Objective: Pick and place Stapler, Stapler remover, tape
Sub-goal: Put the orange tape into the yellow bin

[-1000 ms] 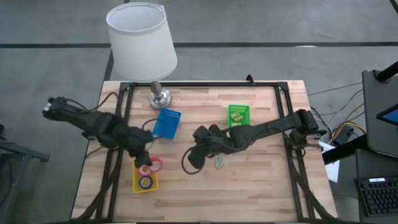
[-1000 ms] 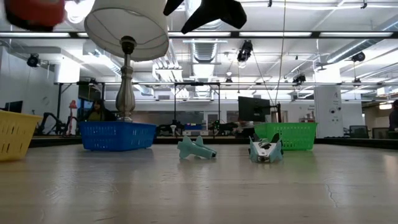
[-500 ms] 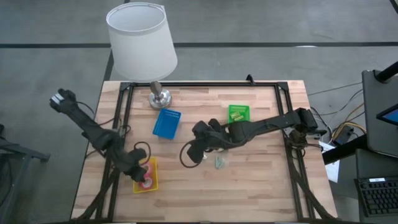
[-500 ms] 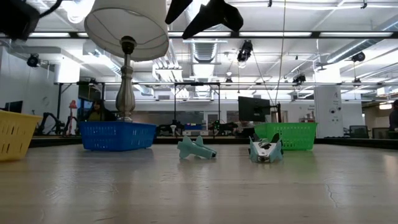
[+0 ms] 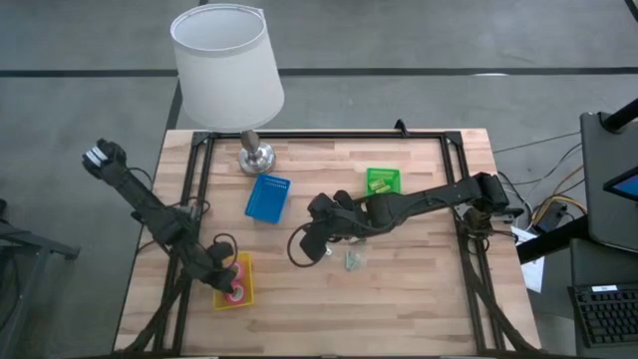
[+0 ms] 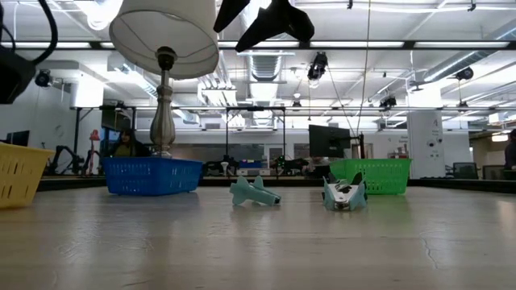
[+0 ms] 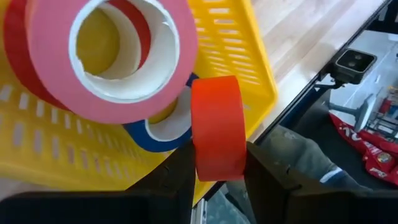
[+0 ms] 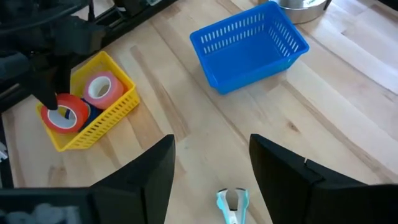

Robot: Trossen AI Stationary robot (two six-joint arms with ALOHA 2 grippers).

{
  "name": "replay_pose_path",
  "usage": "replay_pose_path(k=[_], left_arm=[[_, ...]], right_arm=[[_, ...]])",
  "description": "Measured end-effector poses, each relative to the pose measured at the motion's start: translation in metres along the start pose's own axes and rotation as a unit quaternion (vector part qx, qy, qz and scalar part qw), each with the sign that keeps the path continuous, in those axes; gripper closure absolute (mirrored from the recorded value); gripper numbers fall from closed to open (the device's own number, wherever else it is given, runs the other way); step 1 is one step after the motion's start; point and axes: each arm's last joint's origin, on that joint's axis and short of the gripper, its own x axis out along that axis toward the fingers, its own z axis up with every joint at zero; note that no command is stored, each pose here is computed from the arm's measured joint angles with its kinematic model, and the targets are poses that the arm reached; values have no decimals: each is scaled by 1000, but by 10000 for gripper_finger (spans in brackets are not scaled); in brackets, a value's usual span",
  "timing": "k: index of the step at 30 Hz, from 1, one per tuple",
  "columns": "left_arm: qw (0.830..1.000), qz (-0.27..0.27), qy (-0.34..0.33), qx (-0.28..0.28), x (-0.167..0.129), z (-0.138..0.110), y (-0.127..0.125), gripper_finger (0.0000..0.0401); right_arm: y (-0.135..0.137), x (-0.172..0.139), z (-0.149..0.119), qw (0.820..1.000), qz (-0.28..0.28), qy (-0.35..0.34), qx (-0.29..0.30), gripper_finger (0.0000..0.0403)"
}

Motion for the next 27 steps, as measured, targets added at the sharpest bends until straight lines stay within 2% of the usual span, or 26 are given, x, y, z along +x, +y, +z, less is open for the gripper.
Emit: replay_pose_path(k=[5,8,11,18,23,27], left_arm=[[1000,16,4,-27,3,2,8,270],[998,51,12,-34,5,3,17,248],[998,57,20,-28,6,3,19,218],[999,29,29,-23,2,1,10,146],[1000,-3,27,2,-6,-3,-3,139],[999,0,45,9,-8,-4,-4,139]], right_arm=[[1,0,1,1000,4,-3,3,200],[2,0,2,1000,8,-7,5,200],[2,0,3,1000,13,-12,8,200],[3,0,5,999,21,-22,14,200],[4,0,5,999,21,-22,14,200],[4,0,5,999,22,-23,15,200]])
